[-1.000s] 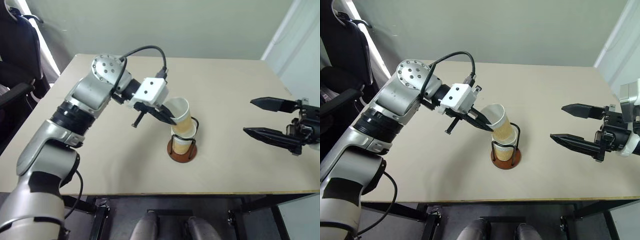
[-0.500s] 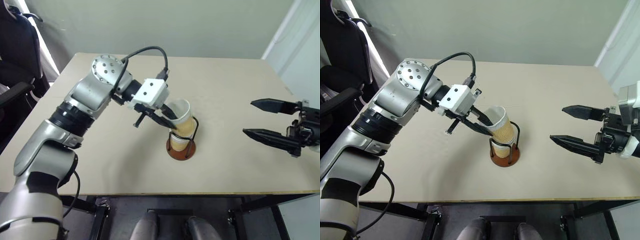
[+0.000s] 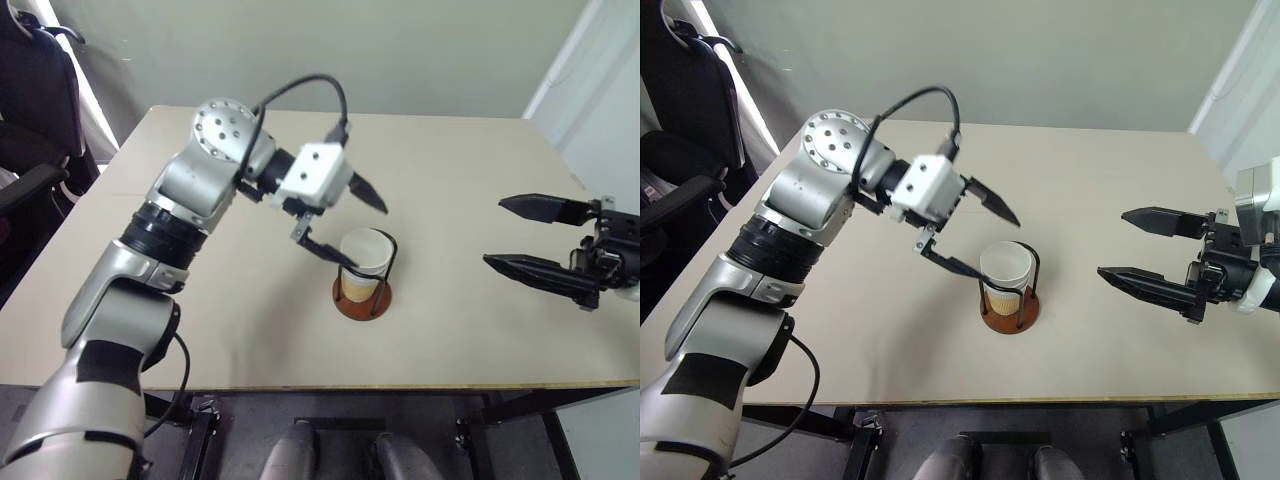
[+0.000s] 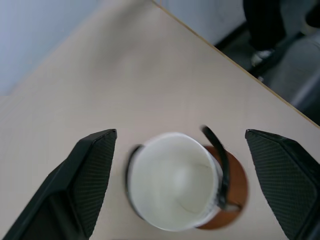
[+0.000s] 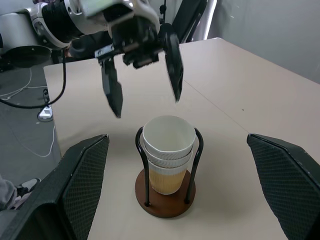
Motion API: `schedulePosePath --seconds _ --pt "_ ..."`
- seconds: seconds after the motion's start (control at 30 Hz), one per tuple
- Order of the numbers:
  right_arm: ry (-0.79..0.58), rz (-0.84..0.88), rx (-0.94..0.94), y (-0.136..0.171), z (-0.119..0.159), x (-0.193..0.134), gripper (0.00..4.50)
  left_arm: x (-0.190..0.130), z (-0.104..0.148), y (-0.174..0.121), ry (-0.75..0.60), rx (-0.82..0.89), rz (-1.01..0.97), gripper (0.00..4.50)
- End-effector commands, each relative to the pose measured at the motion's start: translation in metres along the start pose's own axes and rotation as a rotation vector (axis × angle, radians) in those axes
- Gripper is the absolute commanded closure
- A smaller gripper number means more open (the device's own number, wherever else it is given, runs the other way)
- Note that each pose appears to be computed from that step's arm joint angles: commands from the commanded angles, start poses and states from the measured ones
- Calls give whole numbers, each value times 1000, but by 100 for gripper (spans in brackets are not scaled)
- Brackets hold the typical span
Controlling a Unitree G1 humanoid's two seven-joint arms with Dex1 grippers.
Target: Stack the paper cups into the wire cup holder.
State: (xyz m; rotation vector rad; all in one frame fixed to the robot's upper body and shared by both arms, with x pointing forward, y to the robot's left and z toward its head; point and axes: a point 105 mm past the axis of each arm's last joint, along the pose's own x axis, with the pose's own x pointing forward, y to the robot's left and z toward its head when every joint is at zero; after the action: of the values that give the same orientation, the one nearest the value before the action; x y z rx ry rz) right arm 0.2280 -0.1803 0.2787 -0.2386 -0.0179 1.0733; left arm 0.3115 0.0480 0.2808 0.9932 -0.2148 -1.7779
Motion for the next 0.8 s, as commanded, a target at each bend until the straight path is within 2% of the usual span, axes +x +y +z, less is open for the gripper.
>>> schedulePosePath --seconds 0.03,0.13,0.23,0.33,0.4,0.57,0.8 --pt "-24 27 -31 2 6 1 0 -33 17 6 -75 -59 102 1" --pt "7 53 -15 2 0 -2 0 -69 1 -2 -64 -208 276 1" --pt "64 52 -1 -1 -7 -14 0 -111 -29 -37 11 -405 418 1" --pt "116 35 4 -8 -12 -24 0 -139 -52 -76 73 -578 536 1" --pt "142 17 4 -15 -15 -29 0 -146 -58 -95 89 -654 576 1" --pt "220 -4 13 -34 -31 -33 0 -153 -57 -116 101 -721 622 1" --pt "202 71 -3 -41 -31 -25 0 -149 -53 -137 125 -778 629 1"
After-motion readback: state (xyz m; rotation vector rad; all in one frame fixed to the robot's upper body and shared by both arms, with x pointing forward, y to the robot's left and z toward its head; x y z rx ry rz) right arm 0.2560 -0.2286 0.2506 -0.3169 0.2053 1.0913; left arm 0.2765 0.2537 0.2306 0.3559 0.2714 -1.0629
